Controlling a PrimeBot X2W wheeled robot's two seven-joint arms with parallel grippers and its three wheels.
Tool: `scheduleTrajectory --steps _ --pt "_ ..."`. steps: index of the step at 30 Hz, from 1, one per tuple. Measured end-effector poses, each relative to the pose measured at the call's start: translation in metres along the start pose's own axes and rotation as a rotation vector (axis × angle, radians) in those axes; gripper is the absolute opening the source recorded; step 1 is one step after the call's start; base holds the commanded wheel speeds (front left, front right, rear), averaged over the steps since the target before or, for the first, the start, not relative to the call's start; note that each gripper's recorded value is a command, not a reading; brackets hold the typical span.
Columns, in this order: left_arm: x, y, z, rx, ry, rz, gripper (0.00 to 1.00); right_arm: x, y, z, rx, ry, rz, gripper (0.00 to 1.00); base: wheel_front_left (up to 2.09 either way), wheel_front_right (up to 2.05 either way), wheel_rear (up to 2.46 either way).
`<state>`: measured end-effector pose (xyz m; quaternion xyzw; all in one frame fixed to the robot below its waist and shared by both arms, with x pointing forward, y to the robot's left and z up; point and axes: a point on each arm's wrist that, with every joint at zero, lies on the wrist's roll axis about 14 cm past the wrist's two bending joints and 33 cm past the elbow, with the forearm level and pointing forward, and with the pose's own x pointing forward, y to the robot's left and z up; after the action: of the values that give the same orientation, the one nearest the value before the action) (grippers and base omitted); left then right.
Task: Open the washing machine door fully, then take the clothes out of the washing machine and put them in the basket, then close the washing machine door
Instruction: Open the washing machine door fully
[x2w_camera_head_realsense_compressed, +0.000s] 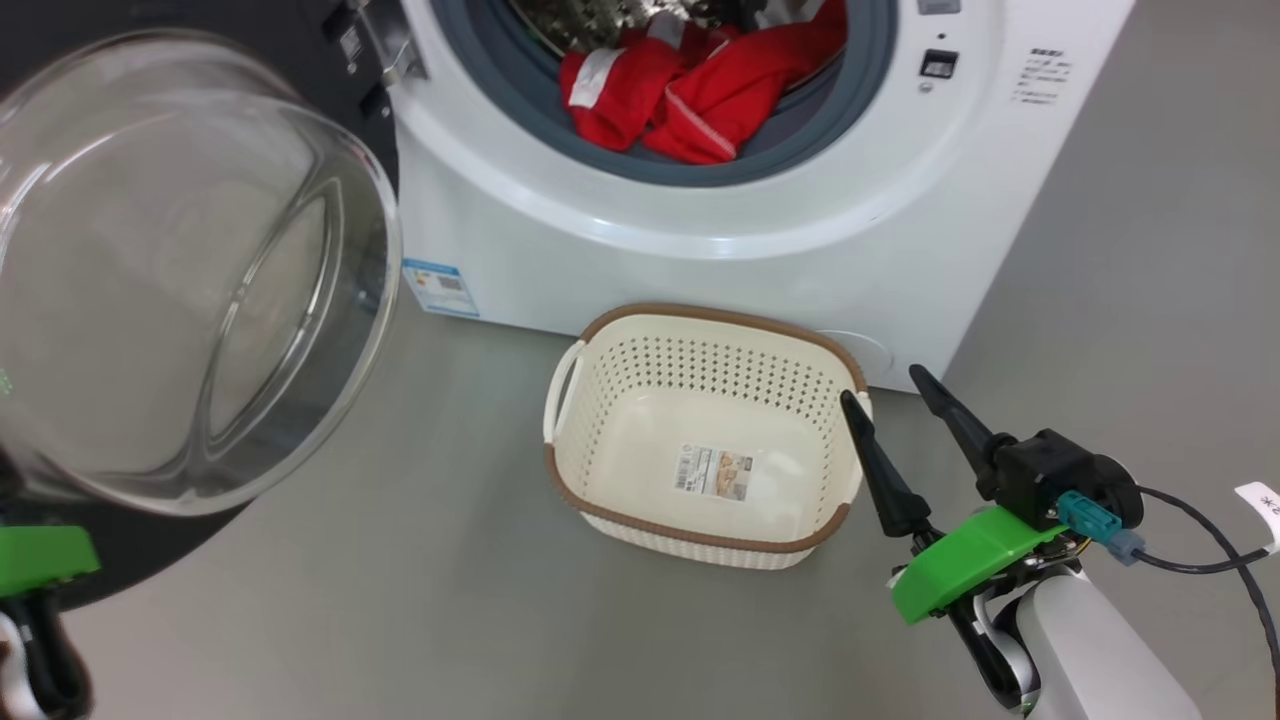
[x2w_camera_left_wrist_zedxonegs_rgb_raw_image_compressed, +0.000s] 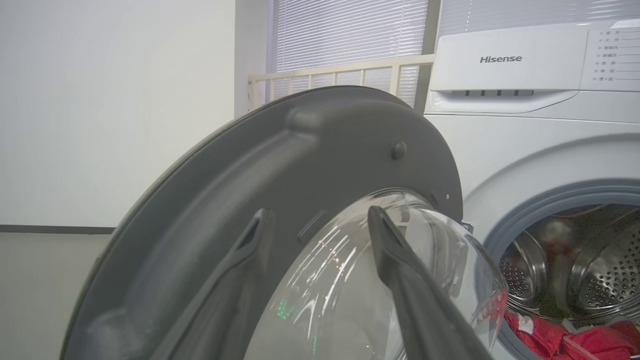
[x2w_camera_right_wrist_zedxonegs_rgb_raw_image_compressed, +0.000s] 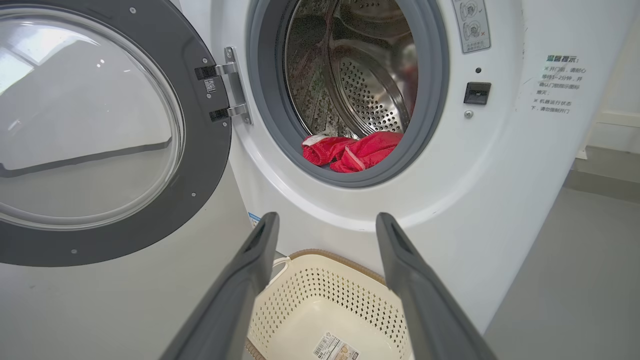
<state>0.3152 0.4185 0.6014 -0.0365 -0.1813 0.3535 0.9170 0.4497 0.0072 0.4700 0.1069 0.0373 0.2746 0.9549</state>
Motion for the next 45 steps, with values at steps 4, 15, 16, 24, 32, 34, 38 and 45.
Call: scheduleTrajectory --steps 4,15,16,24,32,34,38,45 --pt "-0.002 -0.04 0.004 -0.056 -0.013 -0.133 1.0 -0.009 -0.015 0.014 -0.005 -0.035 -0.054 1.0 0.0 0.0 0.0" --pt "-0.025 -0.112 -0.005 -0.159 0.031 -0.333 1.0 -0.052 -0.045 0.04 -0.02 -0.111 -0.181 1.0 0.0 0.0 0.0" --pt "-0.027 -0.119 -0.005 -0.167 0.031 -0.357 1.0 -0.055 -0.048 0.043 -0.022 -0.12 -0.191 1.0 0.0 0.0 0.0" --pt "-0.058 -0.171 -0.02 -0.194 0.111 -0.543 1.0 -0.088 -0.074 0.057 -0.034 -0.163 -0.298 1.0 0.0 0.0 0.0" --pt "-0.087 -0.196 -0.036 -0.204 0.198 -0.654 1.0 -0.125 -0.087 0.064 -0.044 -0.19 -0.379 1.0 0.0 0.0 0.0" --pt "-0.094 -0.2 -0.04 -0.216 0.218 -0.681 1.0 -0.134 -0.089 0.065 -0.05 -0.196 -0.397 1.0 0.0 0.0 0.0" --pt "-0.106 -0.205 -0.046 -0.212 0.252 -0.711 1.0 -0.149 -0.09 0.073 -0.067 -0.226 -0.422 1.0 0.0 0.0 0.0" --pt "-0.126 -0.207 -0.057 -0.208 0.302 -0.752 1.0 -0.173 -0.092 0.078 -0.069 -0.255 -0.466 1.0 0.0 0.0 0.0"
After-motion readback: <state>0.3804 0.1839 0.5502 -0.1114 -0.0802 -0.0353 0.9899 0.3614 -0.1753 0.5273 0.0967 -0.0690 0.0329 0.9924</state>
